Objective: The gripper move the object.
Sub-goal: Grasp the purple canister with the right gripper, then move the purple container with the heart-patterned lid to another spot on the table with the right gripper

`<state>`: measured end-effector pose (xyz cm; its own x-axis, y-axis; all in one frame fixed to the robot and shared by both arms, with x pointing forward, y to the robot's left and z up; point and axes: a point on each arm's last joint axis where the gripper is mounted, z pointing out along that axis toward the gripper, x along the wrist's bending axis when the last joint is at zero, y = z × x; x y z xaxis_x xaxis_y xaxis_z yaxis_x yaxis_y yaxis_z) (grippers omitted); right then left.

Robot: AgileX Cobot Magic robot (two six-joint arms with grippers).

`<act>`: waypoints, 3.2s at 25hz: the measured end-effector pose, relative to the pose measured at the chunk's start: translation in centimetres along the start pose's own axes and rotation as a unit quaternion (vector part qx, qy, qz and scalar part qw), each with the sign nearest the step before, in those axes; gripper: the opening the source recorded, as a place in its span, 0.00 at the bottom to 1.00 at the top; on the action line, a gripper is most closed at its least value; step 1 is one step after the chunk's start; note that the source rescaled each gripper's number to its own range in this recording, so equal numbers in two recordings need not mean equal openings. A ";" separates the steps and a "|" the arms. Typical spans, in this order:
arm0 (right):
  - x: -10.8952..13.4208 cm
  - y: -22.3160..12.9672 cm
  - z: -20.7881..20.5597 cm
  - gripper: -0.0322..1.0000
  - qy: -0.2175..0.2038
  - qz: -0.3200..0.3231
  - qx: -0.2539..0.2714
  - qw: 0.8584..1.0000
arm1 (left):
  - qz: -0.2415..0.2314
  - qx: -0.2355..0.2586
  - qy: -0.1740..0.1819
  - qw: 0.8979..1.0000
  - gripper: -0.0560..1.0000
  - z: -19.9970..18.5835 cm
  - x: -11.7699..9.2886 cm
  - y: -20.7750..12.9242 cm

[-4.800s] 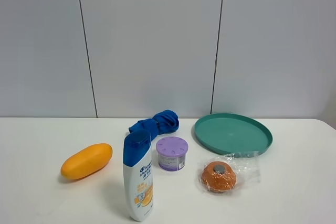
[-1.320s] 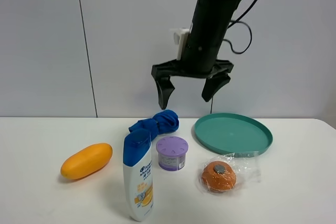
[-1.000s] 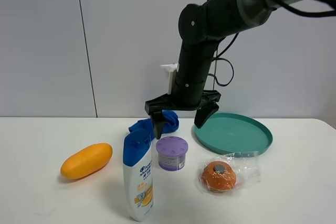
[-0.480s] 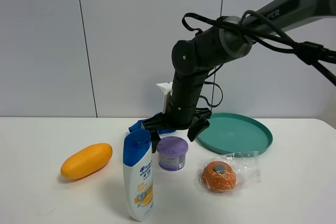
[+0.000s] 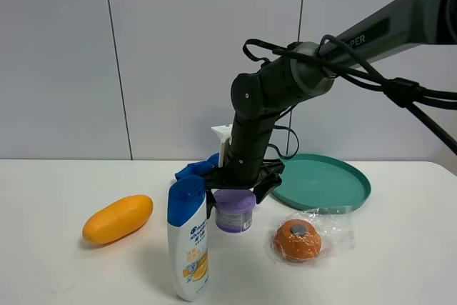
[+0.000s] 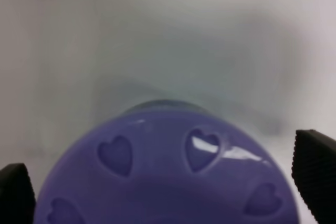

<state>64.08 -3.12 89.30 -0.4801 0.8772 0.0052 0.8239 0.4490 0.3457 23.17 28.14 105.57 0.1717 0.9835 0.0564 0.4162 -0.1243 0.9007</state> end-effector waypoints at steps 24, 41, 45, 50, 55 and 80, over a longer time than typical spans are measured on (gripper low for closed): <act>0.0 1.2 -5.1 0.03 0.003 0.014 -0.031 0.999 | 0.000 0.000 0.000 1.000 1.00 0.0 0.0 0.0; 0.0 5.9 -24.0 0.03 0.003 -0.090 -0.318 0.944 | 0.000 0.000 0.000 1.000 1.00 0.0 0.0 0.0; 0.7 8.2 -25.4 0.03 0.018 -0.115 -0.374 0.920 | 0.000 0.000 0.000 1.000 1.00 0.0 0.0 0.0; 2.5 10.6 -21.9 0.03 0.049 -0.154 -0.380 0.911 | 0.000 0.000 0.000 1.000 1.00 0.0 0.0 0.0; 3.4 12.3 -15.2 0.03 0.056 -0.198 -0.369 0.906 | 0.000 0.000 0.000 1.000 1.00 0.0 0.0 0.0; 3.5 11.9 2.3 0.03 0.057 -0.124 -0.394 0.909 | 0.000 0.000 0.000 1.000 1.00 0.0 0.0 0.0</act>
<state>72.90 5.66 91.27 -0.6868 0.7222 -0.0823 0.2369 0.3294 0.9140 23.17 28.14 105.57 0.1717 0.9835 0.0564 0.4162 -0.1243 0.9007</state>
